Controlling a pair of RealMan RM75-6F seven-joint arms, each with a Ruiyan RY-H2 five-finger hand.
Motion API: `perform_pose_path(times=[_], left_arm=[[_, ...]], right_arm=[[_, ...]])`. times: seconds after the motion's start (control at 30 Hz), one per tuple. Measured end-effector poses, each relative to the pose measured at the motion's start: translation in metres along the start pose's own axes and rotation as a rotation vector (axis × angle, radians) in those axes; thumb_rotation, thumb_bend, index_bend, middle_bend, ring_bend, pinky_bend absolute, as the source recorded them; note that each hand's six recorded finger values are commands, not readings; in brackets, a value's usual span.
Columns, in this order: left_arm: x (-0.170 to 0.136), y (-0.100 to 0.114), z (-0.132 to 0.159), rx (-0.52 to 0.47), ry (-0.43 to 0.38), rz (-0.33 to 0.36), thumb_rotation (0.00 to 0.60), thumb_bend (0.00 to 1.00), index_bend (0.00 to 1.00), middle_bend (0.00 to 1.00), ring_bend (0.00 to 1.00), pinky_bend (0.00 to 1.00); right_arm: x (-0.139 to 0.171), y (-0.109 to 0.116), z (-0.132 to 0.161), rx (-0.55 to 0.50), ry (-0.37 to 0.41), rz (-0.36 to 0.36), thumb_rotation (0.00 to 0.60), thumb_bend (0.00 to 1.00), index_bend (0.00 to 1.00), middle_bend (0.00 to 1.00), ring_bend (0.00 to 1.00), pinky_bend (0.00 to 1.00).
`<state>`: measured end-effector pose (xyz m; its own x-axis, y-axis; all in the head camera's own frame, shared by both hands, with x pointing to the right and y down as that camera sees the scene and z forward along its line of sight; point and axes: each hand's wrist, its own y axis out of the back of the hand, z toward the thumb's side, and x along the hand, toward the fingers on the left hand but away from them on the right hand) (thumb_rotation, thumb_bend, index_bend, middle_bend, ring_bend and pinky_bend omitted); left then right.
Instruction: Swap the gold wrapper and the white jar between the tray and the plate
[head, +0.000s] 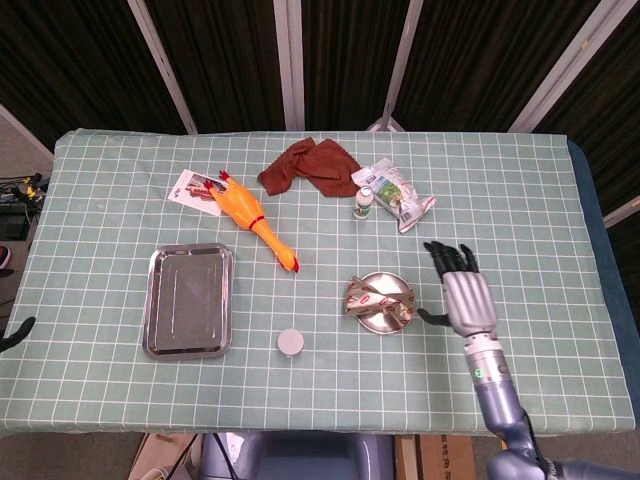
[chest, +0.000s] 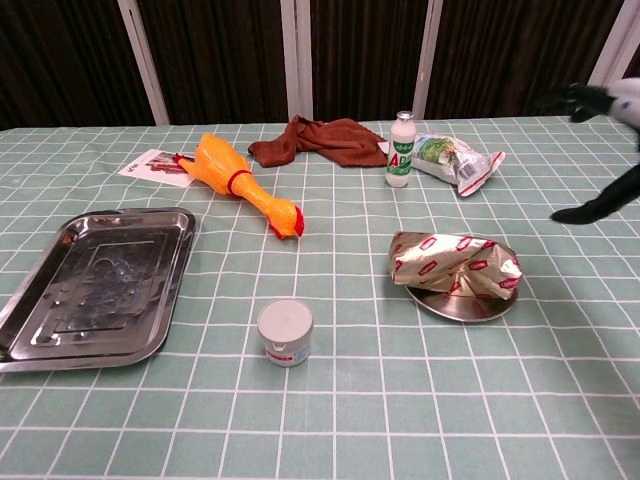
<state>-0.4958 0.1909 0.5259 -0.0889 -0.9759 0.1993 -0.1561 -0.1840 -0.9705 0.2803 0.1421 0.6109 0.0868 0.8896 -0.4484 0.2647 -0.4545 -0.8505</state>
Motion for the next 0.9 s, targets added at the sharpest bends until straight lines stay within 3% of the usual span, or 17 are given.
perform_pose_path(times=[0.13,0.23,0.33,0.43,0.6,0.9], left_arm=[[0.004,-0.005,0.009,-0.007,-0.044,-0.024,0.6,0.28,0.28,0.04,0.0,0.24],[0.014,-0.012,0.018,-0.017,-0.086,-0.079,0.6,0.28,0.28,0.04,0.0,0.22],[0.033,-0.024,0.042,-0.032,-0.174,-0.184,0.6,0.25,0.28,0.03,0.0,0.2],[0.051,-0.04,0.077,-0.024,-0.274,-0.309,0.6,0.2,0.28,0.03,0.0,0.18],[0.073,-0.062,0.154,0.041,-0.471,-0.453,0.6,0.18,0.27,0.03,0.0,0.18],[0.058,-0.109,0.251,0.023,-0.662,-0.63,0.6,0.16,0.27,0.03,0.0,0.18]], right_arm=[[0.027,0.022,-0.047,-0.031,-0.075,-0.073,0.6,0.16,0.1,0.12,0.1,0.0],[0.056,0.03,-0.083,-0.025,-0.116,-0.133,0.6,0.16,0.1,0.12,0.04,0.0],[0.086,0.034,-0.115,0.013,-0.15,-0.175,0.6,0.14,0.1,0.1,0.01,0.0],[0.108,0.031,-0.133,0.078,-0.167,-0.17,0.6,0.13,0.09,0.08,0.0,0.0],[0.112,0.029,-0.132,0.095,-0.17,-0.171,0.6,0.13,0.08,0.08,0.0,0.0],[0.112,0.027,-0.137,0.101,-0.196,-0.17,0.6,0.13,0.08,0.08,0.0,0.0]])
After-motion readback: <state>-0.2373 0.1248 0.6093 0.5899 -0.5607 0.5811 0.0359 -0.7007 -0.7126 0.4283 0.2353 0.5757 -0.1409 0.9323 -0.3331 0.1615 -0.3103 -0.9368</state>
